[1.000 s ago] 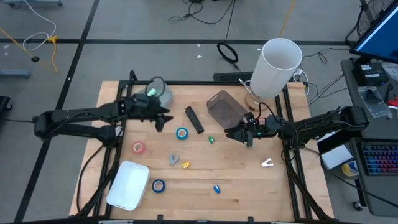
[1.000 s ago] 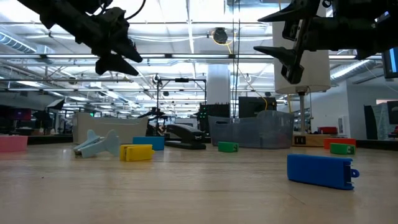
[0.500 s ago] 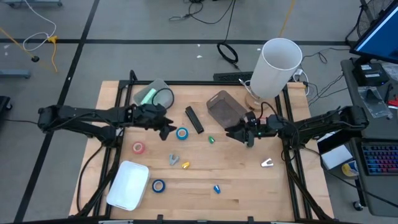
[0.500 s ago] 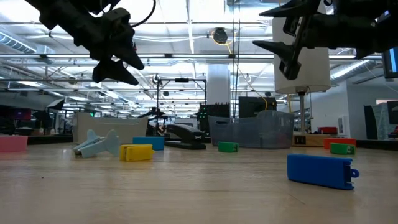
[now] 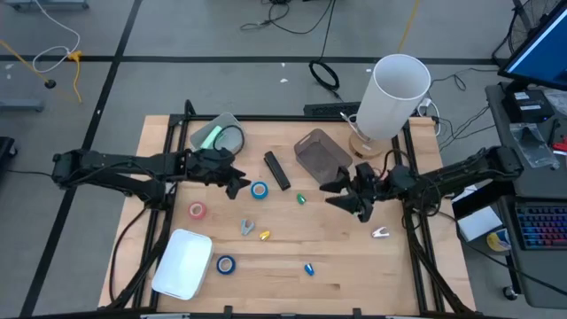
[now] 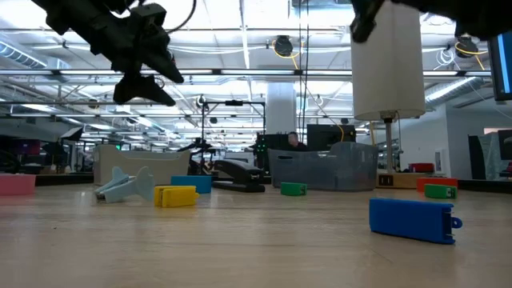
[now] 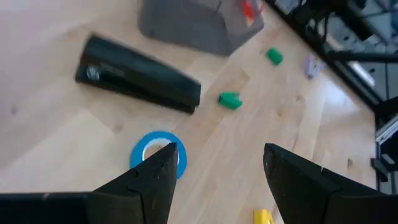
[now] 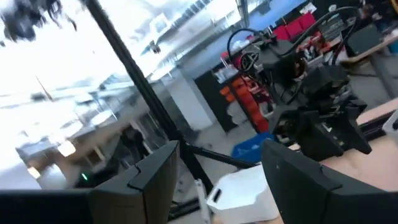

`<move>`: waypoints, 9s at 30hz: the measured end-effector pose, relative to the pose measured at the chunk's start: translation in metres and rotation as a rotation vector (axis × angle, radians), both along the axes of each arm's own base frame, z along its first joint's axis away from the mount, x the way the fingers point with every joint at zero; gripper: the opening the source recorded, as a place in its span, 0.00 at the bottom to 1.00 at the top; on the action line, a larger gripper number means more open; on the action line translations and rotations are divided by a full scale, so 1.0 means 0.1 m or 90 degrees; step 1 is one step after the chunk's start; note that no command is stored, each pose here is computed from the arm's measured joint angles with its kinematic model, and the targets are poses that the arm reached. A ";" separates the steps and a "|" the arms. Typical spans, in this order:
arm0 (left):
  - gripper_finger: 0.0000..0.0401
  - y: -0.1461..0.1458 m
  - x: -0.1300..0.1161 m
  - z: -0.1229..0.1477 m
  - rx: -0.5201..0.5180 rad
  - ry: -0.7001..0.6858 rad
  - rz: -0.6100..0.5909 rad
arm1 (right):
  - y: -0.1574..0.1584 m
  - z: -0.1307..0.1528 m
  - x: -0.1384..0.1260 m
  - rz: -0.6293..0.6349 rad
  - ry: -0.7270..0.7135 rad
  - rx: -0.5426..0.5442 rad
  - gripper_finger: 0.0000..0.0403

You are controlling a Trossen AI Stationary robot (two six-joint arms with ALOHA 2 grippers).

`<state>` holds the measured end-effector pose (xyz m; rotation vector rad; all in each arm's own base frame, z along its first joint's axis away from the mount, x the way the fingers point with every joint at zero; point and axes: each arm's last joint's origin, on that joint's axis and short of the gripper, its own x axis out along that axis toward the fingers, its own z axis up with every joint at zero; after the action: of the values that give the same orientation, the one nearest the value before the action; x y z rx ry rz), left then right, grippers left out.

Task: Pick and place Stapler, Stapler remover, tape
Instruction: Put the black stapler into the gray bin

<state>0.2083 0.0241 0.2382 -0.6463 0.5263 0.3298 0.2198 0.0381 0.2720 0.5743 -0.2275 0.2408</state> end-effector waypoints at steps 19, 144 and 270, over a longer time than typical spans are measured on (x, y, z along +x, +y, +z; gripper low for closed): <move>0.58 -0.06 -0.62 0.38 0.140 -0.068 -0.054 | 0.36 0.38 0.77 -0.161 0.259 -0.174 0.54; 0.58 -0.05 -0.84 0.39 0.206 -0.034 -0.028 | -0.85 -0.85 1.95 -0.251 0.793 0.097 0.75; 0.58 0.02 0.06 0.68 0.386 0.021 -0.099 | -0.68 -0.22 1.95 -0.263 0.760 -0.347 0.30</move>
<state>0.2143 0.0260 0.3067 -0.0123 0.4727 0.3325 0.4144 -0.0297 0.2502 0.0490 0.8548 -0.4490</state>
